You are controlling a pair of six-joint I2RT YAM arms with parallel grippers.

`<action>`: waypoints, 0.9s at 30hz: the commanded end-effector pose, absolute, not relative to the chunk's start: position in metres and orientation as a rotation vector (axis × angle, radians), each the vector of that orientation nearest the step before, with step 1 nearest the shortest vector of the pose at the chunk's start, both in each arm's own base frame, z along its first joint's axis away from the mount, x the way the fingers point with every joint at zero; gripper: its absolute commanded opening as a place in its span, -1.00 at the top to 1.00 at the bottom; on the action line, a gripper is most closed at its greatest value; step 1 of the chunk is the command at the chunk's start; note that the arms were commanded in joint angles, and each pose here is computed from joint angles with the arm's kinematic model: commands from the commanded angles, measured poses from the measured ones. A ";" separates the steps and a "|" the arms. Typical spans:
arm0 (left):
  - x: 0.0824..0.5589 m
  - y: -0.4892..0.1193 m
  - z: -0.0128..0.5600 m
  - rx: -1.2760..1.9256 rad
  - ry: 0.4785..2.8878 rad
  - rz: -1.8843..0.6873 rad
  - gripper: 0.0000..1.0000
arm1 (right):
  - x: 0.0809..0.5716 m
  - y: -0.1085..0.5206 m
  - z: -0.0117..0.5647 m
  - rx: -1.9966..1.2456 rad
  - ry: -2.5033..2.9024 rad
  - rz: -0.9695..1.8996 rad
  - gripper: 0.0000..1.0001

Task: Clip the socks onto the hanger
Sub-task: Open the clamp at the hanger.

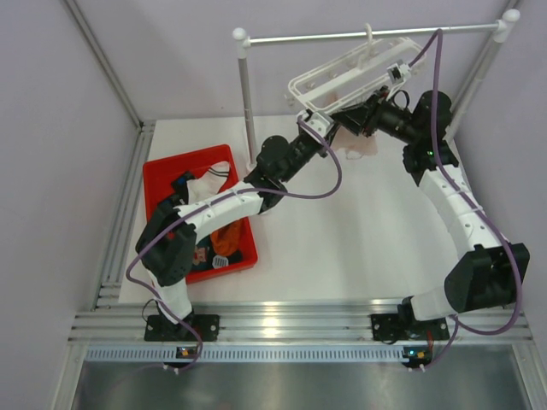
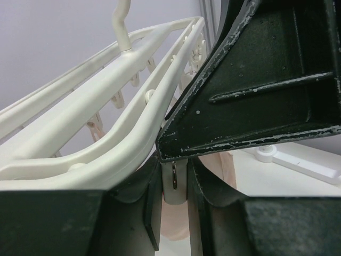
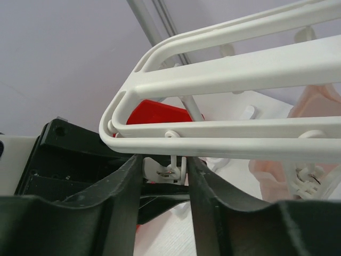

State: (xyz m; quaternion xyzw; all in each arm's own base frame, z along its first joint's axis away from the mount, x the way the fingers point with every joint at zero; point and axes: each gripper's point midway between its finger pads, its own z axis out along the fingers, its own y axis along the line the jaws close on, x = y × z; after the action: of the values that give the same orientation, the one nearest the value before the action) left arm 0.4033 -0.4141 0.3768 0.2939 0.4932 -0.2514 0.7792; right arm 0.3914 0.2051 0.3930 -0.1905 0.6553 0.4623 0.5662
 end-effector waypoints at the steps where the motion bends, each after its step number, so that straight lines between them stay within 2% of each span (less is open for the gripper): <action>1: 0.385 -0.407 0.415 0.617 0.979 -0.584 0.49 | 0.392 0.206 0.416 -0.455 1.488 1.045 0.34; 3: 0.386 -0.407 0.414 0.618 0.981 -0.582 0.38 | 0.391 0.206 0.416 -0.461 1.487 1.049 0.47; 6: 0.385 -0.405 0.415 0.619 0.992 -0.583 0.16 | 0.390 0.207 0.417 -0.454 1.488 1.061 0.85; 8: 0.381 -0.403 0.415 0.628 1.000 -0.584 0.07 | 0.389 0.207 0.419 -0.456 1.481 1.064 0.98; 16: 0.354 -0.376 0.394 0.651 1.169 -0.627 -0.22 | 0.387 0.207 0.425 -0.445 1.471 1.079 1.00; 17: 0.342 -0.364 0.408 0.638 1.166 -0.642 -0.24 | 0.386 0.207 0.426 -0.445 1.469 1.079 1.00; 18: 0.337 -0.359 0.390 0.652 1.264 -0.664 -0.25 | 0.387 0.206 0.425 -0.442 1.472 1.078 1.00; 20: 0.325 -0.335 0.392 0.625 1.328 -0.683 -0.28 | 0.387 0.205 0.425 -0.437 1.473 1.076 1.00; 22: 0.322 -0.309 0.364 0.590 1.494 -0.701 -0.29 | 0.388 0.203 0.424 -0.429 1.476 1.071 1.00; 24: 0.306 -0.289 0.365 0.604 1.532 -0.763 -0.34 | 0.389 0.200 0.424 -0.423 1.478 1.065 1.00; 25: 0.312 -0.264 0.343 0.577 1.633 -0.735 -0.42 | 0.389 0.199 0.425 -0.418 1.478 1.063 1.00; 27: 0.316 -0.222 0.344 0.480 1.684 -0.760 -0.46 | 0.391 0.196 0.424 -0.413 1.480 1.057 1.00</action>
State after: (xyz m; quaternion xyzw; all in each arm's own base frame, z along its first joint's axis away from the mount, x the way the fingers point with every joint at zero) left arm 0.3236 -0.2620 0.3936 0.2473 0.6337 -0.2964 0.6704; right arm 0.3964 0.2015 0.3963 -0.1704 0.6595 0.4584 0.5708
